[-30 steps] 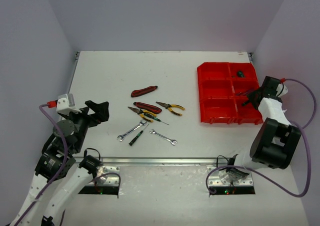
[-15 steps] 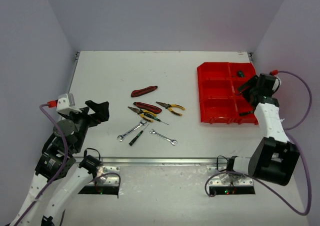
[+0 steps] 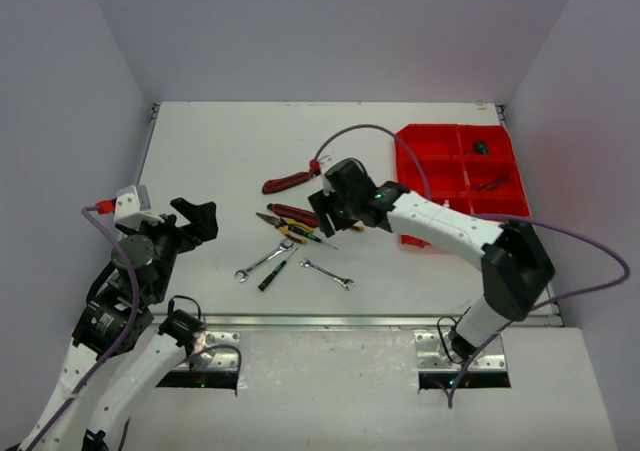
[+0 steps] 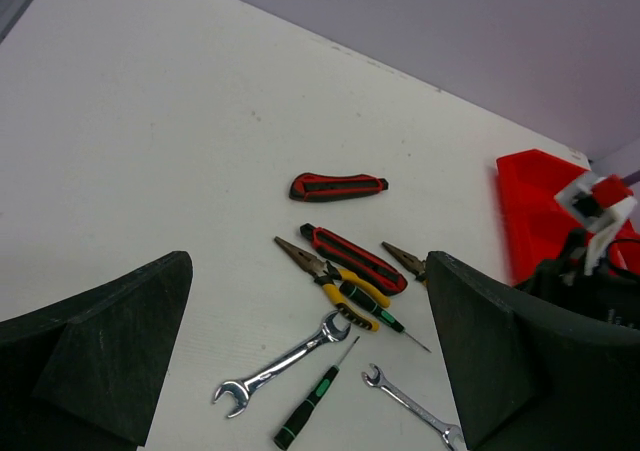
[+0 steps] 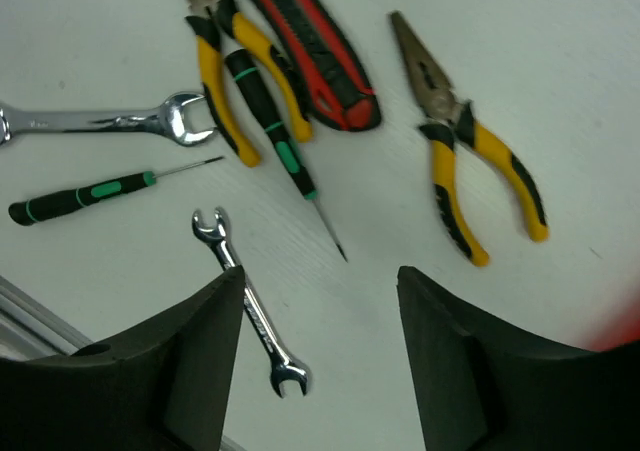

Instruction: Sort the tools into containers

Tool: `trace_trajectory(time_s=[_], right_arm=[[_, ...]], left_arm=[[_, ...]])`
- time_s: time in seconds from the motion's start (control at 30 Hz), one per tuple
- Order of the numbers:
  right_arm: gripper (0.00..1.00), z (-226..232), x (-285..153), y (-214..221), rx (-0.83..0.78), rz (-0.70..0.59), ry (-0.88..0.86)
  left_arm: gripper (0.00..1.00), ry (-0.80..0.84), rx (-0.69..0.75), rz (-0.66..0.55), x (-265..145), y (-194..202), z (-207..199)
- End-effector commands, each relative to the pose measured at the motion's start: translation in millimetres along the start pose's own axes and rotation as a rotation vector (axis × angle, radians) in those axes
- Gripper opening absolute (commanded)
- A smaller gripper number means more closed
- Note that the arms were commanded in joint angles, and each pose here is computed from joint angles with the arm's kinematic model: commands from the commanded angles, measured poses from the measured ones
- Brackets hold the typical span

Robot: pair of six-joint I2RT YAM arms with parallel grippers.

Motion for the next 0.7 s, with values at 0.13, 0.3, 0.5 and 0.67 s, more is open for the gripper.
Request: trace_trajectory(time_s=[0.13, 0.3, 0.5, 0.67], right_arm=[[0.58, 22, 74, 5, -0.376, 0.149, 0.052], [0.51, 22, 106, 15, -0.412, 0.222, 0.052], [0.38, 23, 115, 31, -0.41, 0.274, 0.014], [0.08, 25, 114, 43, -0.405, 0.32, -0.029]], left_arm=[[1.0, -0.017, -0.018, -0.016, 3, -6, -2], [1.0, -0.016, -0.019, -0.017, 3, -6, -2], [1.0, -0.008, -0.018, -0.016, 3, -6, -3], [1.0, -0.005, -0.015, -0.015, 3, -6, -3]])
Point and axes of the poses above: each gripper's point midway between its finger pads, its own x axis out along the fingers, its own z axis along the line the jaws close on, y = z × x, the point moved 5 cm from there along -x, back along the fingers, and after that the axes turned 9 degrees about x, right-handed, at the moved point
